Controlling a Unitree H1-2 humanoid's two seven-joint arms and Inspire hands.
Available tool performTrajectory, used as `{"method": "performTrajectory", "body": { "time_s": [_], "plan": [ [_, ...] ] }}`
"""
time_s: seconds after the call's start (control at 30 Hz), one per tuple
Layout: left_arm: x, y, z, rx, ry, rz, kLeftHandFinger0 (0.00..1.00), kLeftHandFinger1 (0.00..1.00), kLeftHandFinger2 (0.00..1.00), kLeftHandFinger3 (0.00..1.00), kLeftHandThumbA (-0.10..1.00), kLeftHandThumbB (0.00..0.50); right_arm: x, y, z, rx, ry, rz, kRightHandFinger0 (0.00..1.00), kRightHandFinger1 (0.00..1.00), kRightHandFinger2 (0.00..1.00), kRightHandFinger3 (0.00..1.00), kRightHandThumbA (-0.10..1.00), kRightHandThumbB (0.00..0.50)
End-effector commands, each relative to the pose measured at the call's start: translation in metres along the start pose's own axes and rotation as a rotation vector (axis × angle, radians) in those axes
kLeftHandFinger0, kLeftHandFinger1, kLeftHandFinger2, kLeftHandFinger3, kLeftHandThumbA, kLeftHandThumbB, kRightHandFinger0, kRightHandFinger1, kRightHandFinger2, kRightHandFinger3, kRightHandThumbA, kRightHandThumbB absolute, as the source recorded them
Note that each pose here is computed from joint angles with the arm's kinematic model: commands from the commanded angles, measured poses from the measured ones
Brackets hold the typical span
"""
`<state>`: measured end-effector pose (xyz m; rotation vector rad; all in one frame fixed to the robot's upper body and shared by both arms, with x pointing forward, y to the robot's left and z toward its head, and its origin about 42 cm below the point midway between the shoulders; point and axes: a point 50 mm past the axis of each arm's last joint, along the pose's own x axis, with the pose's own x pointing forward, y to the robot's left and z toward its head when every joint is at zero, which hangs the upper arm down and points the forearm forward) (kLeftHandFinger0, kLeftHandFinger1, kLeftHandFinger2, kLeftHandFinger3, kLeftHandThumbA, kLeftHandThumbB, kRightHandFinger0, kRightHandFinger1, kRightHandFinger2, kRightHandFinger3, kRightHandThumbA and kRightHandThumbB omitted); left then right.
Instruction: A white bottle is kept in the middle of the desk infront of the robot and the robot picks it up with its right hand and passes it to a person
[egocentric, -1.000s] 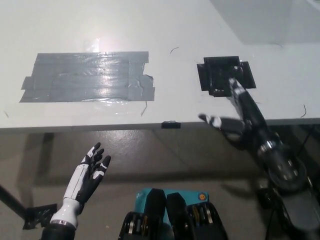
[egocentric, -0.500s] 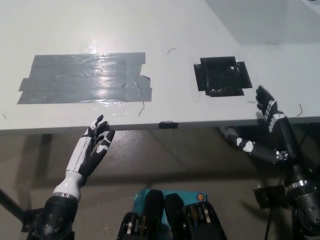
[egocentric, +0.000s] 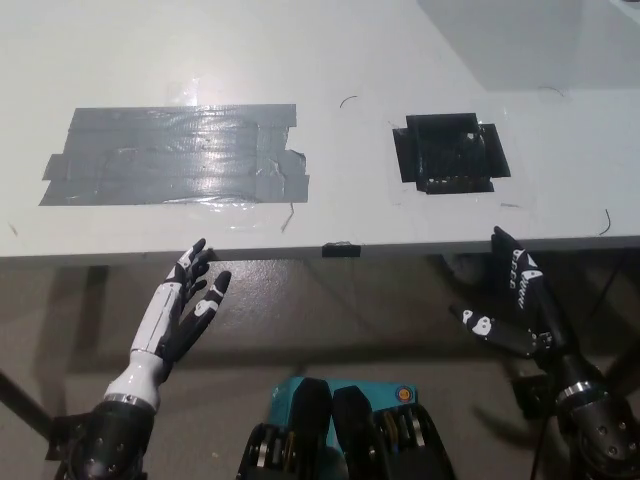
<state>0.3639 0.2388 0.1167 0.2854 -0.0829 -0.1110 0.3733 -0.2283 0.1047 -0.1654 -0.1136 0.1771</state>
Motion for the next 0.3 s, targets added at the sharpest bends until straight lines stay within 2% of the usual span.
{"method": "performTrajectory", "body": {
  "time_s": [0.0, 0.13, 0.27],
  "plan": [
    [-0.0035, 0.0066, 0.0074, 0.026, -0.047, 0.002, 1.0, 1.0, 1.0, 1.0, 0.72, 0.0, 0.0039, -0.0028, 0.0114, -0.022, -0.07, 0.018, 1.0, 1.0, 1.0, 1.0, 0.81, 0.332],
    [-0.007, 0.0054, 0.0043, 0.027, -0.031, -0.001, 1.0, 1.0, 1.0, 1.0, 0.72, 0.0, 0.0003, -0.0024, 0.0079, -0.019, -0.065, 0.022, 1.0, 1.0, 1.0, 1.0, 0.81, 0.336],
    [-0.0102, 0.0041, 0.0016, 0.037, -0.023, -0.003, 1.0, 1.0, 1.0, 1.0, 0.68, 0.0, -0.0041, -0.0013, 0.0048, -0.019, -0.054, 0.027, 1.0, 1.0, 1.0, 1.0, 0.81, 0.334]
  ]
}}
